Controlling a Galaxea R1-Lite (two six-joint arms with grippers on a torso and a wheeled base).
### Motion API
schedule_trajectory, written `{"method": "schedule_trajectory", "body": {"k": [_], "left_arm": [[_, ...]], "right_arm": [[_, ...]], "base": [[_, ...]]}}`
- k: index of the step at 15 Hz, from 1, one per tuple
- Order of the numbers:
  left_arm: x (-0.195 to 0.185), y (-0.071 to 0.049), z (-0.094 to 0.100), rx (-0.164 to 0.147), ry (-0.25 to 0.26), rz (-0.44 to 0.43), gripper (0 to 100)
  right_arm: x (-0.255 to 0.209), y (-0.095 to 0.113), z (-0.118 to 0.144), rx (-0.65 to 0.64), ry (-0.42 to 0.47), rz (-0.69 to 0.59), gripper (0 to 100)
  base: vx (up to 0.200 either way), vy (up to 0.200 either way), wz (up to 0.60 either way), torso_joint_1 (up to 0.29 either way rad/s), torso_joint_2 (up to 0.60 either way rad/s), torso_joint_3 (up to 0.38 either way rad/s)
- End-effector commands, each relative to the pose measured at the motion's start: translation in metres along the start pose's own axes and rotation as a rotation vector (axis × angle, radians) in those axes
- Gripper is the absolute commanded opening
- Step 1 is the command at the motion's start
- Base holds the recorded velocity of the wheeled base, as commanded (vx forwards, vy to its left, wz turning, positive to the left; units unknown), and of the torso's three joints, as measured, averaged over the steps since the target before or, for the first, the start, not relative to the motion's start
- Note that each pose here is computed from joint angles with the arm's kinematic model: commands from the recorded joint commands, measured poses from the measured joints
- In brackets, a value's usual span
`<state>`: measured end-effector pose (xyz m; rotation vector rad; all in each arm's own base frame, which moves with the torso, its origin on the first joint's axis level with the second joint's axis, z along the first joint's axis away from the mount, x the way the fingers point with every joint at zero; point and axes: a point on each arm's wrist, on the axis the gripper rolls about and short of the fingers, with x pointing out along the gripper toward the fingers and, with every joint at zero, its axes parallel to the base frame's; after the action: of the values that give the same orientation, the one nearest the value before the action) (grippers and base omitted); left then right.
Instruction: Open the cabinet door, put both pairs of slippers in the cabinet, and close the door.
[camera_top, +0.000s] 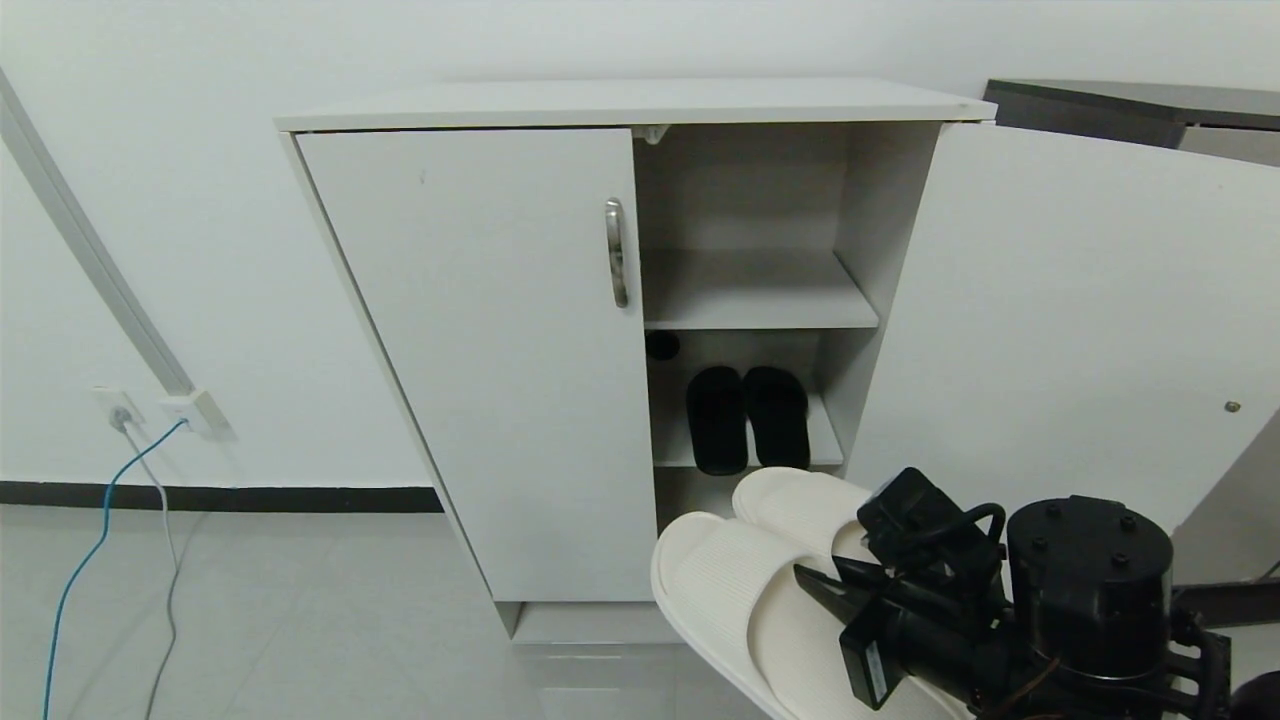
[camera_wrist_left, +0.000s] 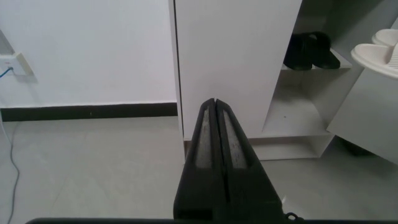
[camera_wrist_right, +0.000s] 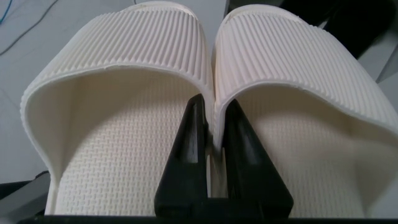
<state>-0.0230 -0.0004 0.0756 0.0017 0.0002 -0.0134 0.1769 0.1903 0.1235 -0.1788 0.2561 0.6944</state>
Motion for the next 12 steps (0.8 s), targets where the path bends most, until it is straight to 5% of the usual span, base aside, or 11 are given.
{"method": "schedule_trajectory", "body": {"k": [1, 12], "left_arm": [[0.0001, 0.0000, 0.0000, 0.000, 0.001, 0.001, 0], [0.0001, 0.0000, 0.0000, -0.002, 0.001, 0.001, 0]], "right_arm": [[-0.0009, 0.0012, -0.0006, -0.002, 0.002, 0.005, 0], [-0.0032, 0.0063, -0.0074, -0.018, 0.027, 0.024, 0]], "base": [[0.000, 0.000, 0.00, 0.000, 0.00, 0.000], [0.000, 0.000, 0.00, 0.000, 0.00, 0.000]]}}
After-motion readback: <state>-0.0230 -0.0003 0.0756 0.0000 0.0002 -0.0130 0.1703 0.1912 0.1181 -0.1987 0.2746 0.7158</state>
